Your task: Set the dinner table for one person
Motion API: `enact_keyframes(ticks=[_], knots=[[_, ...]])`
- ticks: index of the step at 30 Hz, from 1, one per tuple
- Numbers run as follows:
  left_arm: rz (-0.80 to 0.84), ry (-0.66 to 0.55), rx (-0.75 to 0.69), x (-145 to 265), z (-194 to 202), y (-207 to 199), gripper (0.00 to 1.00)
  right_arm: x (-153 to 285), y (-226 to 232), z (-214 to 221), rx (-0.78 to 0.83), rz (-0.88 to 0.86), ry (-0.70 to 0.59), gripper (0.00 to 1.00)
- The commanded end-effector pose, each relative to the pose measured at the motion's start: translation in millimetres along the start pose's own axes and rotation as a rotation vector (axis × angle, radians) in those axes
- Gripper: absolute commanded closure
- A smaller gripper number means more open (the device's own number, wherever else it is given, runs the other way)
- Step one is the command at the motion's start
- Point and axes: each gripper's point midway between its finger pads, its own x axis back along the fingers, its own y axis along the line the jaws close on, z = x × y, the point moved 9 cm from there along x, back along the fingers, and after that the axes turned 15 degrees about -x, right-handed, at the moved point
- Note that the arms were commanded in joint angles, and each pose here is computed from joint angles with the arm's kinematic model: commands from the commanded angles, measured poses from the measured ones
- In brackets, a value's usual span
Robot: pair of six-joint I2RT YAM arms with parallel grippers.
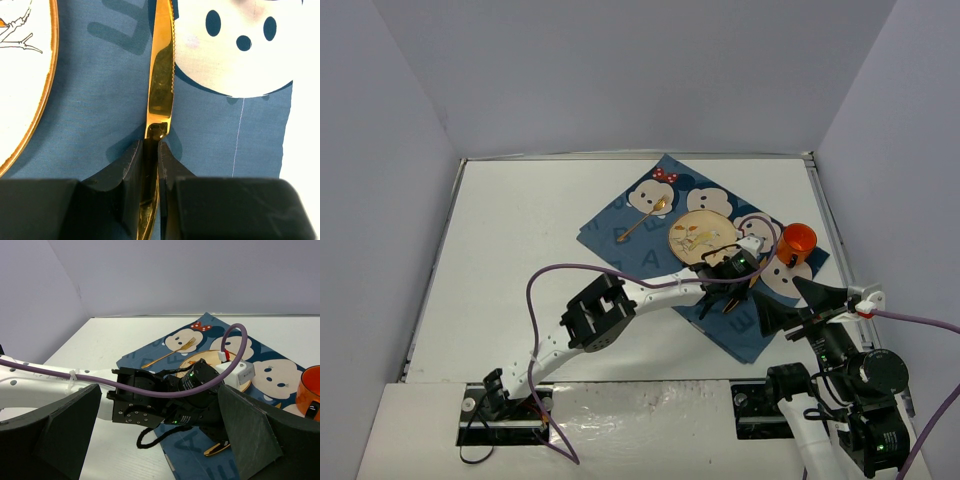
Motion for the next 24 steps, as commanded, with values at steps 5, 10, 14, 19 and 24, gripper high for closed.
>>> enact_keyframes(ticks=[5,10,14,19,24], knots=[[0.035,-0.039,0.022,34.7,-23.4,-14.2,1.00,2.7,10.8,-16.3,0.025,-0.053,-0.076,0.00],[0.033,-0.052,0.016,36.9,-27.2,-14.0,0.90,3.5,11.7,-17.1,0.027,-0.057,-0.079,0.00],[0.042,-0.063,0.011,40.7,-29.9,-14.8,0.75,4.2,12.5,-18.9,0.029,-0.056,-0.084,0.00],[0.057,-0.102,0.000,57.2,-42.7,-15.7,0.59,6.0,17.4,-27.6,0.048,-0.061,-0.100,0.00],[0.059,-0.158,-0.001,84.0,-57.1,-14.0,0.47,9.8,23.2,-39.6,0.078,-0.061,-0.131,0.00]])
